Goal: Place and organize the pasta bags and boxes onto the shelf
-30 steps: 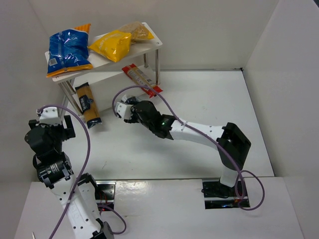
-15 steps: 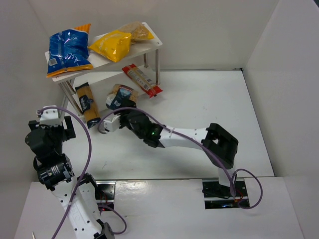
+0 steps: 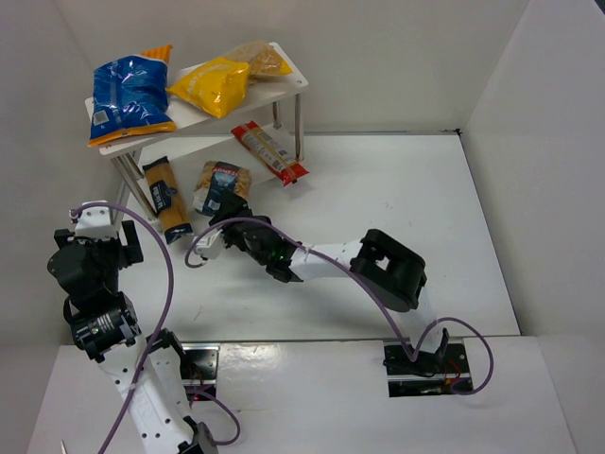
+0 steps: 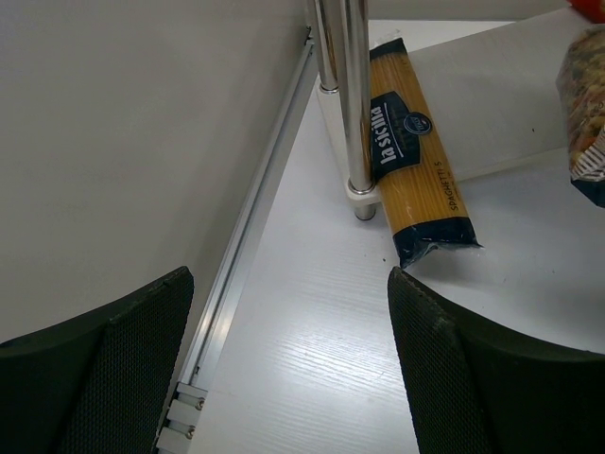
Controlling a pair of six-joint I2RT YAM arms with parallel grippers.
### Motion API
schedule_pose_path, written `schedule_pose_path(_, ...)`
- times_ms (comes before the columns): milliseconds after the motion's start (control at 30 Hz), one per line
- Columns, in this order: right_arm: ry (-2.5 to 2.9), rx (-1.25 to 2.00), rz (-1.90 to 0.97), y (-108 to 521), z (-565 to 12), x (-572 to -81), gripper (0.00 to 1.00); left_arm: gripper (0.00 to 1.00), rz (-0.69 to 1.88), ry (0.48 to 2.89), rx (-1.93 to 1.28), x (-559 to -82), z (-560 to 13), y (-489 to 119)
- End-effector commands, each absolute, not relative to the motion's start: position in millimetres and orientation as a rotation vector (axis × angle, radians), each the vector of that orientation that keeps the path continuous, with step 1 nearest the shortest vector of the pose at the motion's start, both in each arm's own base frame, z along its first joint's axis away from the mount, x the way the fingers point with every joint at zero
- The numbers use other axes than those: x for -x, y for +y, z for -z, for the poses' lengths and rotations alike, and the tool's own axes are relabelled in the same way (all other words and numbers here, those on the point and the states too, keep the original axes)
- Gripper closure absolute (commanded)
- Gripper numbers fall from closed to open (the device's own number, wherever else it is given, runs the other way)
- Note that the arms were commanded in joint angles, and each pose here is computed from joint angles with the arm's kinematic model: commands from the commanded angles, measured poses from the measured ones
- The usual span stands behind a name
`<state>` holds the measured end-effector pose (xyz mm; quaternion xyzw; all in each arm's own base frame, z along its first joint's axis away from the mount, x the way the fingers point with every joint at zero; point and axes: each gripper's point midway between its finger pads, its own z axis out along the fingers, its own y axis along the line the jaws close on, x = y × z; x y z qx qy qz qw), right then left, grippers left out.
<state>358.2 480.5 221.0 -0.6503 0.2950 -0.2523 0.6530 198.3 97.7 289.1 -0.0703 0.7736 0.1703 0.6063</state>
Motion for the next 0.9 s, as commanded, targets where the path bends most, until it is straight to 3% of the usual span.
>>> schedule_pose_path(0,0.502,1.121,0.628,470.3,-330.7,-361.3,1.00,0.11,-0.405,1.761,0.148,-200.7,-295.2,99.8)
schedule_pose_path(567,0.262,1.022,0.610,472.3,-324.1,-383.6,1.00,0.11,-0.414,1.769,0.167,-200.2,-293.4,104.4)
schedule_pose_path(867,0.347,0.892,0.453,473.9,-326.4,-401.6,1.00,0.11,-0.417,1.778,0.178,-200.6,-291.5,107.2)
